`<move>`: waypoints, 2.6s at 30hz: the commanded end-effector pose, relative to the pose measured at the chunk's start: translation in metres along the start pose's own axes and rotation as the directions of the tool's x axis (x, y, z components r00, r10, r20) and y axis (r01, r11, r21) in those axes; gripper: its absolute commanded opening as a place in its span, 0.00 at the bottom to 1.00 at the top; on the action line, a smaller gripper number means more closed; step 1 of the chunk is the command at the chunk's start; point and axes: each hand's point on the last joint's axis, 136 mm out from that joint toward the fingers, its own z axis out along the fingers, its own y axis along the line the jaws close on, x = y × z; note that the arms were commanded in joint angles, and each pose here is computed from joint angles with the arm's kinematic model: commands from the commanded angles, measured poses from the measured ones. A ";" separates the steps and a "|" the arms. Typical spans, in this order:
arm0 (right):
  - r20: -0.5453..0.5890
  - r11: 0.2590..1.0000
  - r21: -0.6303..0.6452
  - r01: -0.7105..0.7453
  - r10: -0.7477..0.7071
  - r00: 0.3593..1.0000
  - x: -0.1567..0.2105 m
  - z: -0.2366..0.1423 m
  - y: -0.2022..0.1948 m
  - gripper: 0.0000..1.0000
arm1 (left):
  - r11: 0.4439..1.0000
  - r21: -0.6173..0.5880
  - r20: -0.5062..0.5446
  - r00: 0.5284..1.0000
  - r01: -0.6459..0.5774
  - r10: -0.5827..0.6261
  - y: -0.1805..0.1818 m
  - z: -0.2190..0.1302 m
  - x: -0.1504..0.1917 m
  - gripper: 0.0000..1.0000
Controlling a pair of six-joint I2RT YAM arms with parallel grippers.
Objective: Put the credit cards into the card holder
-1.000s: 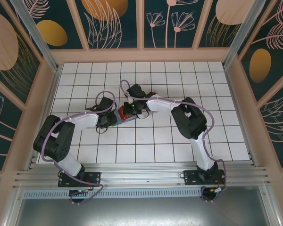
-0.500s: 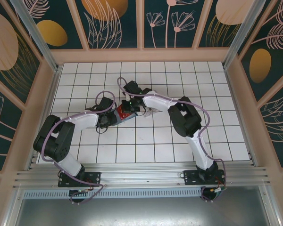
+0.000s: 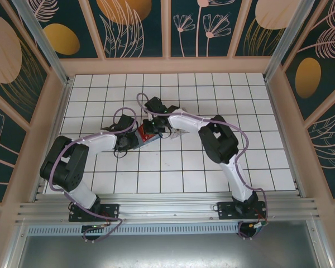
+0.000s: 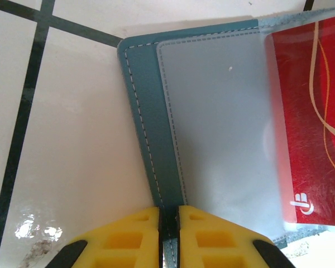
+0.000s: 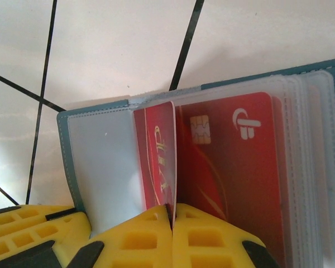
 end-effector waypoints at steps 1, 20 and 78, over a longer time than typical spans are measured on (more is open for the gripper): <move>-0.212 0.990 0.134 0.034 -0.005 0.977 0.077 0.027 -0.031 0.00 | 0.991 -0.132 -0.130 0.991 -0.022 0.005 0.041 0.044 0.042 0.15; -0.216 0.990 0.139 0.005 0.026 0.976 0.086 0.033 -0.047 0.00 | 0.984 -0.171 -0.008 0.998 0.058 -0.060 0.045 0.020 -0.004 0.36; -0.141 0.972 -0.201 -0.125 0.097 0.985 0.006 0.042 -0.008 0.00 | 0.978 -0.196 -0.041 0.996 0.073 -0.082 0.071 0.041 0.009 0.04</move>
